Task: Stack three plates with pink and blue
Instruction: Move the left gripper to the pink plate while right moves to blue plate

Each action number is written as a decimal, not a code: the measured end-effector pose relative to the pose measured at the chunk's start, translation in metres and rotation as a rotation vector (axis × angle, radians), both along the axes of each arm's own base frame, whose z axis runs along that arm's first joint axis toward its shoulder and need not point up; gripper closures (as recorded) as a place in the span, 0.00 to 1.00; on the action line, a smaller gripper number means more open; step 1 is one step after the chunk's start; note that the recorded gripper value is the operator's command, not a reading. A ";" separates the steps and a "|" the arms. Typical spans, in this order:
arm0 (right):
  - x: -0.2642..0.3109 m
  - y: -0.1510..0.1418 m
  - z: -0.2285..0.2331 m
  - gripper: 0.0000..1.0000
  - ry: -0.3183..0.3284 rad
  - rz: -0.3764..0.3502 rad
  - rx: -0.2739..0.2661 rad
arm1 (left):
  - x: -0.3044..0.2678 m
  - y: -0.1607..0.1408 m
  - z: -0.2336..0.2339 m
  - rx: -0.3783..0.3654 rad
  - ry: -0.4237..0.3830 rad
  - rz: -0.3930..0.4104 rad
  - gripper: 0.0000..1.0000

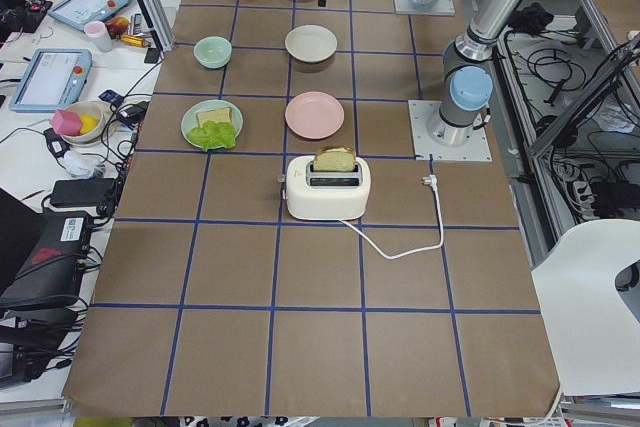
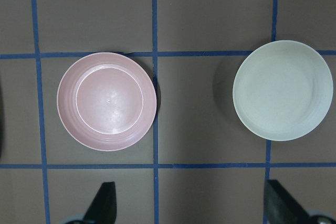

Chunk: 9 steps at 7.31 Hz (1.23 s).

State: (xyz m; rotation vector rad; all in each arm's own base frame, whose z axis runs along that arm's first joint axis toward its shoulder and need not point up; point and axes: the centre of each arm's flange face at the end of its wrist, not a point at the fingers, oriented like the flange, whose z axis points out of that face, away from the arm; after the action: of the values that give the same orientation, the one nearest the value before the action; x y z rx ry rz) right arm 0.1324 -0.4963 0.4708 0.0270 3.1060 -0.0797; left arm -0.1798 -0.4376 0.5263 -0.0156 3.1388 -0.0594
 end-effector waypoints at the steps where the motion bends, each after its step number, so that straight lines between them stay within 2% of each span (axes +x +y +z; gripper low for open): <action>1: 0.000 0.000 0.000 0.00 0.000 0.000 0.000 | 0.000 -0.001 0.000 0.000 0.000 0.000 0.00; 6: -0.005 -0.001 -0.003 0.00 0.003 0.002 0.008 | 0.008 -0.003 -0.004 0.005 0.000 0.019 0.00; 9: -0.047 -0.009 -0.033 0.00 -0.003 -0.017 0.017 | 0.009 -0.009 -0.019 0.036 -0.001 0.044 0.00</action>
State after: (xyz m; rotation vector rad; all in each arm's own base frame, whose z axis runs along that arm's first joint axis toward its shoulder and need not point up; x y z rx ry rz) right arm 0.0857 -0.5053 0.4378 0.0538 3.1042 -0.0534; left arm -0.1710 -0.4461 0.5073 -0.0841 3.1361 -0.0034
